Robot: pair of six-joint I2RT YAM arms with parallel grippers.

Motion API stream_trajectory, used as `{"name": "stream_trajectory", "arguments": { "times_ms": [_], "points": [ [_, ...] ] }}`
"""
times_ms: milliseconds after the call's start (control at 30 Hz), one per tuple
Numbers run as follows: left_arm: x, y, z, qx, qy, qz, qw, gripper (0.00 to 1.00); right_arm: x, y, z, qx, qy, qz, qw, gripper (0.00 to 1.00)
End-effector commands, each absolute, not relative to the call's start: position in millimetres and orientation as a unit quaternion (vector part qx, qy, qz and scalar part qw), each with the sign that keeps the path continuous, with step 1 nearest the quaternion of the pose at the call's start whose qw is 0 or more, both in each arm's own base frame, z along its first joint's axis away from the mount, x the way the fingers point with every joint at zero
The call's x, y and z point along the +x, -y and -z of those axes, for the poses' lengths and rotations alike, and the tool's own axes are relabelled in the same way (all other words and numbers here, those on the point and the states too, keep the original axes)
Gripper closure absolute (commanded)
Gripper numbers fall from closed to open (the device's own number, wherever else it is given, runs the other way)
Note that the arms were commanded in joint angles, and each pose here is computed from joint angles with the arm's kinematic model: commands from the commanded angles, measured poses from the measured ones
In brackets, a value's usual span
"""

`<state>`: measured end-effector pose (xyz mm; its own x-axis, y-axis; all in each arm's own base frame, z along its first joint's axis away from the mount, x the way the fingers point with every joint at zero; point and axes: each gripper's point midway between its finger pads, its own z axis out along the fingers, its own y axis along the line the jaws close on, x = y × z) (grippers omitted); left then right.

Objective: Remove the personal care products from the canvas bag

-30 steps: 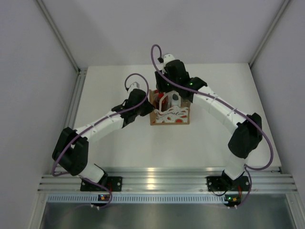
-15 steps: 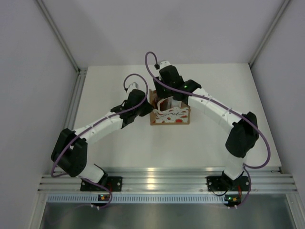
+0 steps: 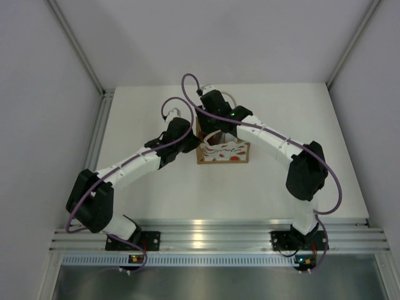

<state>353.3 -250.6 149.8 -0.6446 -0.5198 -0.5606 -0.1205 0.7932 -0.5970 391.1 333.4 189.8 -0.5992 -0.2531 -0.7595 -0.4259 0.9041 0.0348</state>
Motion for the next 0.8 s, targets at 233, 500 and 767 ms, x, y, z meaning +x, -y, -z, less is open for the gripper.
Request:
{"name": "stream_trajectory", "arguments": {
  "times_ms": [233, 500, 767],
  "points": [
    [335, 232, -121, -0.178, -0.894, 0.210, 0.353, 1.00, 379, -329, -177, -0.191, -0.903, -0.065, 0.378, 0.45],
    [337, 229, -128, -0.192, -0.887, 0.211, 0.364, 1.00, 375, -330, -163, -0.183, -0.910, -0.056, 0.367, 0.40],
    [337, 225, -135, -0.204, -0.880, 0.214, 0.372, 1.00, 383, -333, -152, -0.180, -0.913, -0.044, 0.364, 0.43]
  ]
}}
